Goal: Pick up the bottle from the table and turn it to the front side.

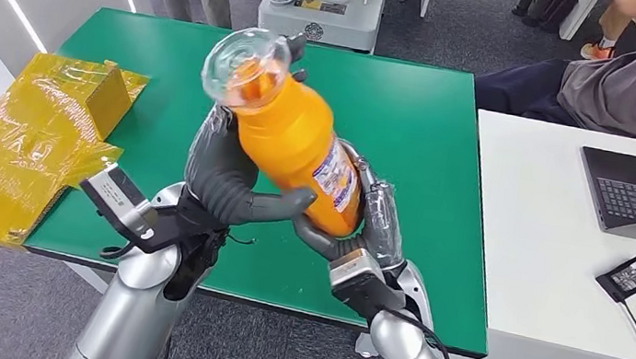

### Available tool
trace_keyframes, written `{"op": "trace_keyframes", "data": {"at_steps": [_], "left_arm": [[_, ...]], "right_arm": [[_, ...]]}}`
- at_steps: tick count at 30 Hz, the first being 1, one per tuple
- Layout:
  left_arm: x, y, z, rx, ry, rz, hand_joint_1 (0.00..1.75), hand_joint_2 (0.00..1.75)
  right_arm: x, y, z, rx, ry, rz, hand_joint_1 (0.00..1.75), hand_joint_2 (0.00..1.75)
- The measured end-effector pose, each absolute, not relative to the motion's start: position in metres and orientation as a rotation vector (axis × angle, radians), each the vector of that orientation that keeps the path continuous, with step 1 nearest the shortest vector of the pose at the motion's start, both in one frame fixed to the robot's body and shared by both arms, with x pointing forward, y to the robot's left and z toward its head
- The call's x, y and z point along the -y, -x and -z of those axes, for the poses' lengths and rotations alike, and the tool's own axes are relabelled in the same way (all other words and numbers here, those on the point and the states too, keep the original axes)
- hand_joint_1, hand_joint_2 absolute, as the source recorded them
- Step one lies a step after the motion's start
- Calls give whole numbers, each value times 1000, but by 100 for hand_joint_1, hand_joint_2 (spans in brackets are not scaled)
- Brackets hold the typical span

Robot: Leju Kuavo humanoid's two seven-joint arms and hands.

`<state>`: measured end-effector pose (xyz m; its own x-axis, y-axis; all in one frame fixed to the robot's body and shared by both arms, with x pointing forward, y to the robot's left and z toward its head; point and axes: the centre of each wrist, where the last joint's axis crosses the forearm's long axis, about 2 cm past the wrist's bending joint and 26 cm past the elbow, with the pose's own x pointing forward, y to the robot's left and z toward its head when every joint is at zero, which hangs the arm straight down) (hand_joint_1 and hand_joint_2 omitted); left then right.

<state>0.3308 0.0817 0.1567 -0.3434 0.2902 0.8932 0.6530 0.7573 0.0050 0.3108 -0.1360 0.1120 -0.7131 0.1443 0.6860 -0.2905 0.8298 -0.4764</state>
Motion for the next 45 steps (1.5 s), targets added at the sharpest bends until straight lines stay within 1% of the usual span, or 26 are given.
{"op": "trace_keyframes", "data": {"at_steps": [8, 13, 21, 26, 38, 45], "left_arm": [[-81, -334, -156, 1928, 715, 467, 0, 175], [-81, -335, -155, 1922, 717, 469, 0, 175], [-88, -335, -148, 1912, 674, 473, 0, 175], [-92, -332, -141, 1899, 642, 509, 0, 175], [-103, -338, -141, 1869, 543, 662, 0, 175], [-104, -341, -139, 1852, 531, 691, 0, 175]], "right_arm": [[135, -313, -112, 2243, -118, -781, 175, 175], [134, -316, -111, 2222, -152, -856, 175, 175], [143, -337, -107, 2112, -207, -1000, 175, 175], [151, -341, -97, 2035, -189, -1077, 175, 175], [161, -336, -82, 1939, -153, -1120, 175, 175], [164, -333, -78, 1917, -151, -1108, 175, 175]]}}
